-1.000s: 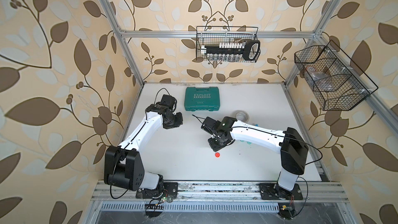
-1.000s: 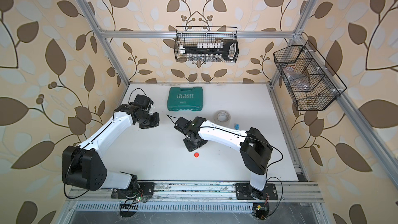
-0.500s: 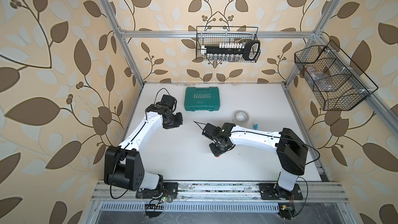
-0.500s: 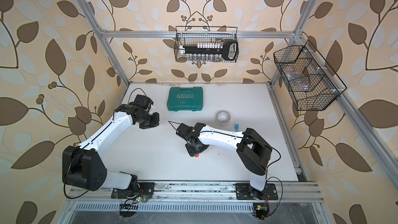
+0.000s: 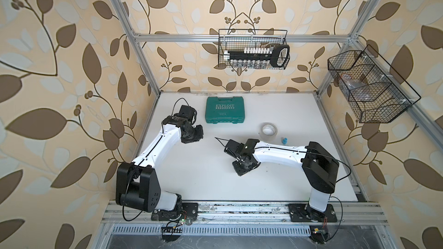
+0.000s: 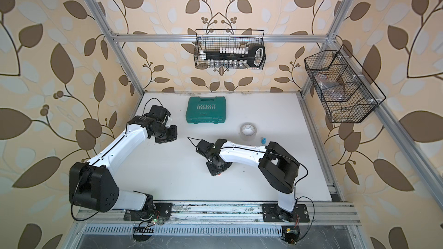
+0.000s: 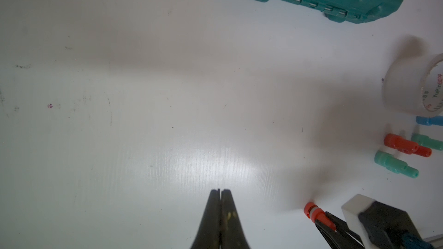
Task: Close the stamp cap
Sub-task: Close the cover of the stamp.
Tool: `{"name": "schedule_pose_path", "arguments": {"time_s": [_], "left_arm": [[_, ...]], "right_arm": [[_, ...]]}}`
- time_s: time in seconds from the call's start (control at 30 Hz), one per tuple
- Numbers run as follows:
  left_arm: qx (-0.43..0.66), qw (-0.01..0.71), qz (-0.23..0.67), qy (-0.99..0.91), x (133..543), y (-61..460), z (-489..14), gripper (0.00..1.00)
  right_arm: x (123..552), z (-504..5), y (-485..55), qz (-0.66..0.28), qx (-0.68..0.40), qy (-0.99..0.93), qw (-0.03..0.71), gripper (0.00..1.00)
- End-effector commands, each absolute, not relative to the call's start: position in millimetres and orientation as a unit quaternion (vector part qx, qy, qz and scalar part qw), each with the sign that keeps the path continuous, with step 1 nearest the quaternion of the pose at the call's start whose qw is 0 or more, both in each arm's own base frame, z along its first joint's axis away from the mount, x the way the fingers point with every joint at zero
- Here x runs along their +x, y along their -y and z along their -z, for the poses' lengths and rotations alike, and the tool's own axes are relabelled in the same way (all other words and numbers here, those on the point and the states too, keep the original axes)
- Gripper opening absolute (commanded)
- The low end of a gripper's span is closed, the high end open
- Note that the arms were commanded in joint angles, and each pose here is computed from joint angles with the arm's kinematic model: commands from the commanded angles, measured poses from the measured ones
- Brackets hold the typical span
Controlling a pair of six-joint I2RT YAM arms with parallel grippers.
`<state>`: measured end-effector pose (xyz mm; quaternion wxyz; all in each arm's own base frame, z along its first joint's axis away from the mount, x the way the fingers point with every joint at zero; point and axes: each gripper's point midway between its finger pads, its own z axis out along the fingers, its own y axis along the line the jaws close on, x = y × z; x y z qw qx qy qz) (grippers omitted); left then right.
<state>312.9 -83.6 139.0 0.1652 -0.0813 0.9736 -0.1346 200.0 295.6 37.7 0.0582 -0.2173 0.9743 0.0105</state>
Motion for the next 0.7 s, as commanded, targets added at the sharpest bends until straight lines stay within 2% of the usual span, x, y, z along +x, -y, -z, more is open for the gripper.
{"name": "schedule_pose_path", "arguments": {"time_s": [0.0,0.67], "left_arm": [[-0.075,0.169,0.128,-0.974,314,81,-140,0.05],[-0.075,0.161,0.13,-0.975,313,82,-137,0.05]], "right_arm": [[195,-36,-290,-0.003,-0.213,-0.975,0.057,0.0],[185,-20,-301,-0.051,-0.216,-0.974,0.049,0.0]]}}
